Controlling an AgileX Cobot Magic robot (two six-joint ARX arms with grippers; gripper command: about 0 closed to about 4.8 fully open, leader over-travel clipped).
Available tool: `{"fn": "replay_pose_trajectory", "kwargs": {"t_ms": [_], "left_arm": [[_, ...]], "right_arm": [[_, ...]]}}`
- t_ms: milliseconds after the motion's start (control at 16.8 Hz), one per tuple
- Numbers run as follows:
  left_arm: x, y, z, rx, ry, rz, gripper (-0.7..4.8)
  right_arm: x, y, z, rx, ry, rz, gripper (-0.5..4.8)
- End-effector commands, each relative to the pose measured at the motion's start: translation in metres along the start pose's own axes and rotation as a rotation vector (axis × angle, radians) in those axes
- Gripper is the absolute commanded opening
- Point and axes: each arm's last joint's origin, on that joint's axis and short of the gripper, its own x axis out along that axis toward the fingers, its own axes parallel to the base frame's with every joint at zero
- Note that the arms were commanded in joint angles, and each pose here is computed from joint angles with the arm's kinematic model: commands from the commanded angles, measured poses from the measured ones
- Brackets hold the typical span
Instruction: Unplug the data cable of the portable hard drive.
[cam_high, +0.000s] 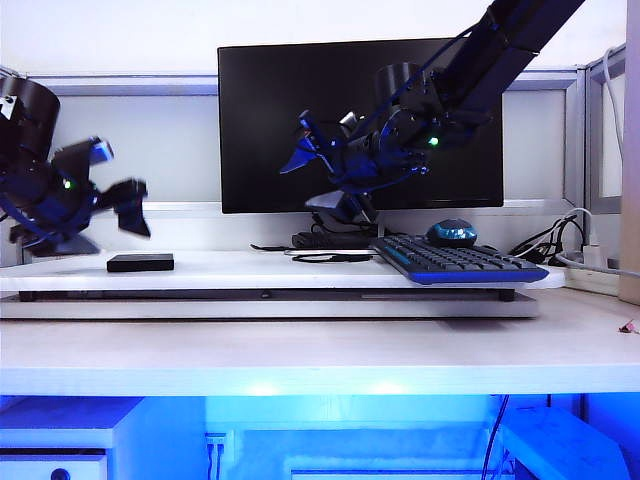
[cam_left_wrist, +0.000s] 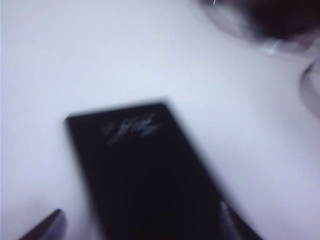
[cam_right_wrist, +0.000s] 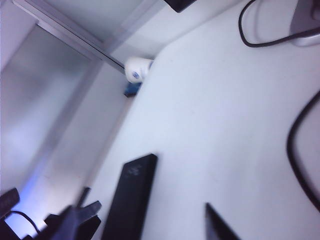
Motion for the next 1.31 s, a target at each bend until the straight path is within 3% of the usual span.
{"fn": "replay_pose_trajectory", "kwargs": {"t_ms": [60,298,536,893,1131,1309], "left_arm": [[-0.001,0.004,-0.002,0.133,0.066,0.116,4.79],[-0.004,0.002,0.005,0.176,0.056,0.131,4.79],[-0.029,-0.011,0.042,0.168,-0.044,0.082,4.79],[-0.11,-0.04,0.115,0.203,-0.302,0.065,4.79],[-0.164,-0.057,0.137,0.216,-0.342,0.035,4.79],[-0.197,-0.066,0.144,0.221,-0.351,0.016,4.79]], "right_arm": [[-0.002,0.006,0.005,-0.123,0.057,-0.084,3.92],[-0.011,0.027,0.026,-0.354,0.052,-0.257,3.92],[-0.035,0.065,0.056,-0.481,-0.068,-0.339,3.92],[-0.087,0.13,0.091,-0.659,-0.18,-0.364,3.92],[-0.141,0.164,0.112,-0.678,-0.188,-0.451,3.92],[-0.188,0.197,0.127,-0.691,-0.269,-0.454,3.92]]}}
